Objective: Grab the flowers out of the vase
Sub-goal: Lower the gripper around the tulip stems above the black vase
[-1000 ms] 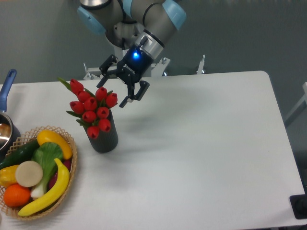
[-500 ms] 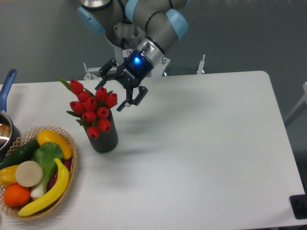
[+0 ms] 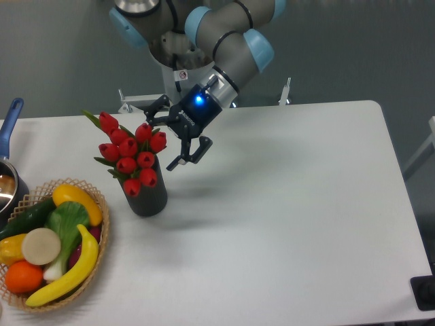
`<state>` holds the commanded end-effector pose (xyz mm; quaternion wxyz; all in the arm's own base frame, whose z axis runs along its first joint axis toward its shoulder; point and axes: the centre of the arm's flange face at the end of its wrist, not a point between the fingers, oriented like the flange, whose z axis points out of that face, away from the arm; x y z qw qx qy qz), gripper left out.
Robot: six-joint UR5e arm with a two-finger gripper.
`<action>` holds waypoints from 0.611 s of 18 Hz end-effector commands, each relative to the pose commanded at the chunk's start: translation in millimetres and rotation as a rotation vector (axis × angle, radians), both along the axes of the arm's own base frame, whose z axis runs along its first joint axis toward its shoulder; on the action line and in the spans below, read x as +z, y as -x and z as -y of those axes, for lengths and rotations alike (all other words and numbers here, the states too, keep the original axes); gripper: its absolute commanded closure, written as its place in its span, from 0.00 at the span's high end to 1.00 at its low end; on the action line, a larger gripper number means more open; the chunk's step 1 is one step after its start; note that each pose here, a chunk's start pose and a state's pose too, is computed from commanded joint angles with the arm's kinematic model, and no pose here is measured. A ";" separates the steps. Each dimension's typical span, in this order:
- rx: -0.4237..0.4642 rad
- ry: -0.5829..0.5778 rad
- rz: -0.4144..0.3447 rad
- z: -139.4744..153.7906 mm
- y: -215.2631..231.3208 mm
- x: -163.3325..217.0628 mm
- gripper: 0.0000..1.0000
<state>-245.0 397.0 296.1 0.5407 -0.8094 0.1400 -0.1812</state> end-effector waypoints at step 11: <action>-0.045 0.000 0.006 -15.1 -10.8 -5.7 0.97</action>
